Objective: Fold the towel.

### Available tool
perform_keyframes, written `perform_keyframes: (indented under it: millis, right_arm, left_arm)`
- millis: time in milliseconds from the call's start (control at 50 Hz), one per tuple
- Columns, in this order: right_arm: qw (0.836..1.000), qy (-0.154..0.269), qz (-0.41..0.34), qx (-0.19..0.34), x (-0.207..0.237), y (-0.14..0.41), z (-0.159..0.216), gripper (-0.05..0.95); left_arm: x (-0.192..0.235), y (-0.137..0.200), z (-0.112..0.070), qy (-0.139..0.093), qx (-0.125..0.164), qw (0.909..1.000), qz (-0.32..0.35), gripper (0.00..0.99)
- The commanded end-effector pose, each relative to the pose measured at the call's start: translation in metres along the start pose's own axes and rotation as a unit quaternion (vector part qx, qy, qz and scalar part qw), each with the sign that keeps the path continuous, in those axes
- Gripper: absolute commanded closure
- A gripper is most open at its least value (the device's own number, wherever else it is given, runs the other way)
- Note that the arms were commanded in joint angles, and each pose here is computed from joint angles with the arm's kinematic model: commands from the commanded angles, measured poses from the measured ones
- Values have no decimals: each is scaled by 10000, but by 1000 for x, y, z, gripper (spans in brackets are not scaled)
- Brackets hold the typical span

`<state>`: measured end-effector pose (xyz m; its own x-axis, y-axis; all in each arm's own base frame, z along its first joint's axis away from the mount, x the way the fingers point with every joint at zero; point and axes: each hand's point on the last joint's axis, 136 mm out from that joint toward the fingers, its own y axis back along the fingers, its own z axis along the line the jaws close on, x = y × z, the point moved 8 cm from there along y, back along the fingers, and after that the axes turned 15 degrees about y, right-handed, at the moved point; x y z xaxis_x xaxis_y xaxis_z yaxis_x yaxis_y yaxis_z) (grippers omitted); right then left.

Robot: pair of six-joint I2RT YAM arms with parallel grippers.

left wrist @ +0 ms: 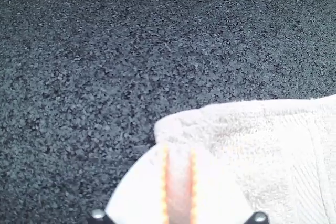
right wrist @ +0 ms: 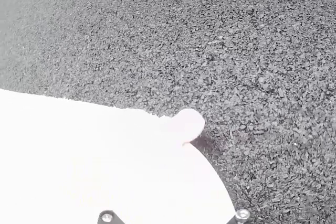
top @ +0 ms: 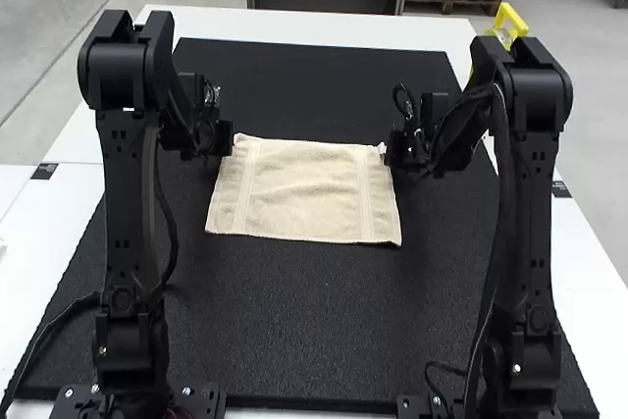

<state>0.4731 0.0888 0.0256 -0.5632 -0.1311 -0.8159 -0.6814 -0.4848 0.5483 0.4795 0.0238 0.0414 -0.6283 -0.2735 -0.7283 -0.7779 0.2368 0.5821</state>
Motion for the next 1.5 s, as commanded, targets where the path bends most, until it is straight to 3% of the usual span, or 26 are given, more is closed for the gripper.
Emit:
perform_keyframes:
  millis: [0, 320, 860, 1480]
  right_arm:
    - [9992, -111, 238, -311, 21, -6, 11, 918]
    - [9991, -135, 256, -319, 23, -5, 9, 918]
    - [9992, -150, 65, -358, 8, 10, 6, 920]
    - [9985, -91, -330, -429, -19, 33, 10, 920]
  left_arm:
    - [-4, -5, 4, 85, 112, 9999, -58, 970]
    - [-3, -4, 1, 160, 269, 9995, -20, 970]
    - [-20, 14, 9, 223, 217, 9994, -140, 970]
    - [-38, 36, -5, 141, 438, 9986, -246, 970]
